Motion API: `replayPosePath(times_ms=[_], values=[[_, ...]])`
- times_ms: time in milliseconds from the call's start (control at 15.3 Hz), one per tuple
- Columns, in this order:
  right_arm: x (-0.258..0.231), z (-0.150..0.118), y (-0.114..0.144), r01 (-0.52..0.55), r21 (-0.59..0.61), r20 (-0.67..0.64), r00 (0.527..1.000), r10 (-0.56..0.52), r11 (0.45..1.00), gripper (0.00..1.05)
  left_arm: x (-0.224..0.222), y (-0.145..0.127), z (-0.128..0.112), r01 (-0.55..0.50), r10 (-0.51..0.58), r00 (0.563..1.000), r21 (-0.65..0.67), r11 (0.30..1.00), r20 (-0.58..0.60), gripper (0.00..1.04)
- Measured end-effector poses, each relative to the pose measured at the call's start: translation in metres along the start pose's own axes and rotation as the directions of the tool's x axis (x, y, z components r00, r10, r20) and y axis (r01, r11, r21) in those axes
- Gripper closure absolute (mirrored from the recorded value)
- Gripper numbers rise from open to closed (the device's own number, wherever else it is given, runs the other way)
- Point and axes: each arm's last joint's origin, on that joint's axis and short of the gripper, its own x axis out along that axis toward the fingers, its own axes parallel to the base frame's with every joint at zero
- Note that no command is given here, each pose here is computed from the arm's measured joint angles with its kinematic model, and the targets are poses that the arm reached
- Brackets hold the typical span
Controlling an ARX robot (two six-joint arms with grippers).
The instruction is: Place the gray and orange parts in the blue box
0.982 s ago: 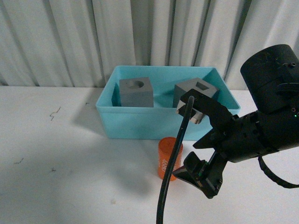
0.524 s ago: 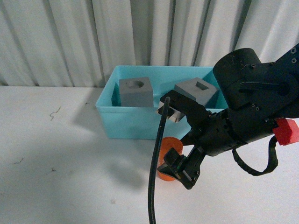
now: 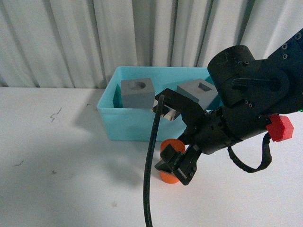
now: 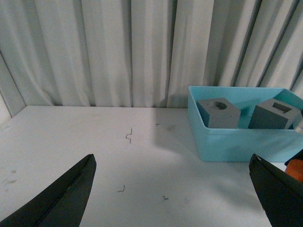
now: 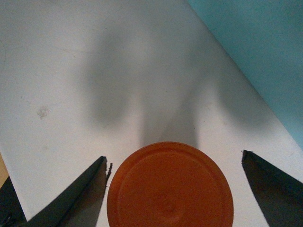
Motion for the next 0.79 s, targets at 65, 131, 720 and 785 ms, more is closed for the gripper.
replayPosePath(times_ms=[65, 131, 720, 785], values=[[0.0, 0.002, -0.001, 0.002, -0.003, 0.005, 1.0, -0.002, 1.0, 0.31, 0.0, 0.0, 0.0, 0.0, 0.0, 1.0, 0.0, 1.0, 0.0, 0.07], [0.0, 0.003, -0.001, 0.003, -0.005, 0.009, 1.0, -0.003, 1.0, 0.44, 0.0, 0.0, 0.0, 0.0, 0.0, 1.0, 0.0, 1.0, 0.0, 0.07], [-0.066, 0.02, 0.024, 0.026, -0.051, 0.141, 0.99, -0.018, 0.998, 0.57, 0.0, 0.0, 0.0, 0.0, 0.0, 1.0, 0.0, 1.0, 0.0, 0.07], [-0.087, 0.028, 0.028, 0.05, -0.07, 0.187, 0.982, -0.036, 0.996, 0.57, 0.0, 0.0, 0.0, 0.0, 0.0, 1.0, 0.0, 1.0, 0.0, 0.07]])
